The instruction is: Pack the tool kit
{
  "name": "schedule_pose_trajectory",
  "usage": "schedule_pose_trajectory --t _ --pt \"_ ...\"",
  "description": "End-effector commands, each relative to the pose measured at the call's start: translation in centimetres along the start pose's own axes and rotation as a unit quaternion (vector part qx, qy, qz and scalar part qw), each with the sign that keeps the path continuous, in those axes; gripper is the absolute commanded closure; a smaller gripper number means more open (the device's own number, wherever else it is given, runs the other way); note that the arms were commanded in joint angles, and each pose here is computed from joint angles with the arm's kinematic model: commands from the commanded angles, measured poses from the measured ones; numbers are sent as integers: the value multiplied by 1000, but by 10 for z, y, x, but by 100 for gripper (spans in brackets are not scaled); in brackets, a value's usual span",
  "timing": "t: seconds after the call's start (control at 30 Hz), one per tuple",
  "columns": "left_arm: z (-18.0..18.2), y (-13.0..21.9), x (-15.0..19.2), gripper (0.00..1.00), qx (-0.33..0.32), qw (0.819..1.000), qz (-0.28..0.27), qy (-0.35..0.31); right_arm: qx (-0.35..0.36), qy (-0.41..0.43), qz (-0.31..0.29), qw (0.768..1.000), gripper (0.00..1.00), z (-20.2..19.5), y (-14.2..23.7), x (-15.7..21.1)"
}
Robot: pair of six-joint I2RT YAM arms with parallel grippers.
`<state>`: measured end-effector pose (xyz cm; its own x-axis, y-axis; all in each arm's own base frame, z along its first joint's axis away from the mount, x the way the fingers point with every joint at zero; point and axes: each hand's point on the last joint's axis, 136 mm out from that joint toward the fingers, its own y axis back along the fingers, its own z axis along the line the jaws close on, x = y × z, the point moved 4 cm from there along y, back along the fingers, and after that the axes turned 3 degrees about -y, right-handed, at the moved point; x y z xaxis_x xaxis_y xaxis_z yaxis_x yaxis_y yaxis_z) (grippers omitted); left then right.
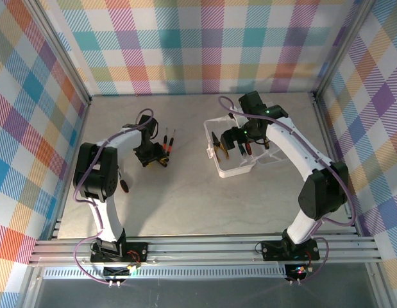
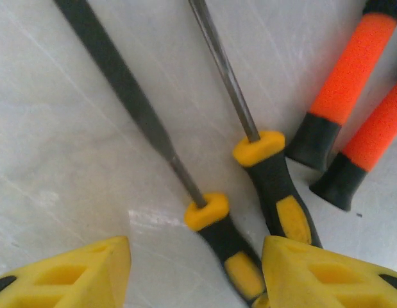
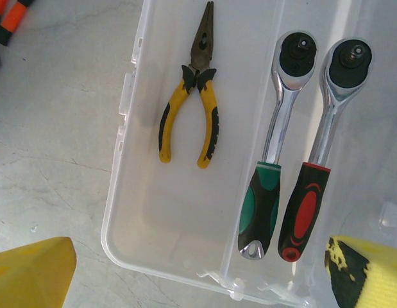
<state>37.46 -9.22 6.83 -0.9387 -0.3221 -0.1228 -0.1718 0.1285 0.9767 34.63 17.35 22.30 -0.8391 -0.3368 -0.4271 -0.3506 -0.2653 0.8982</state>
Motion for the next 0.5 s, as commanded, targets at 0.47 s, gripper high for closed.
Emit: schedule_pose_trajectory --t 0.47 --pt "8 -14 -3 69 -24 1000 6 -3 13 6 -2 1000 1 -2 18 11"
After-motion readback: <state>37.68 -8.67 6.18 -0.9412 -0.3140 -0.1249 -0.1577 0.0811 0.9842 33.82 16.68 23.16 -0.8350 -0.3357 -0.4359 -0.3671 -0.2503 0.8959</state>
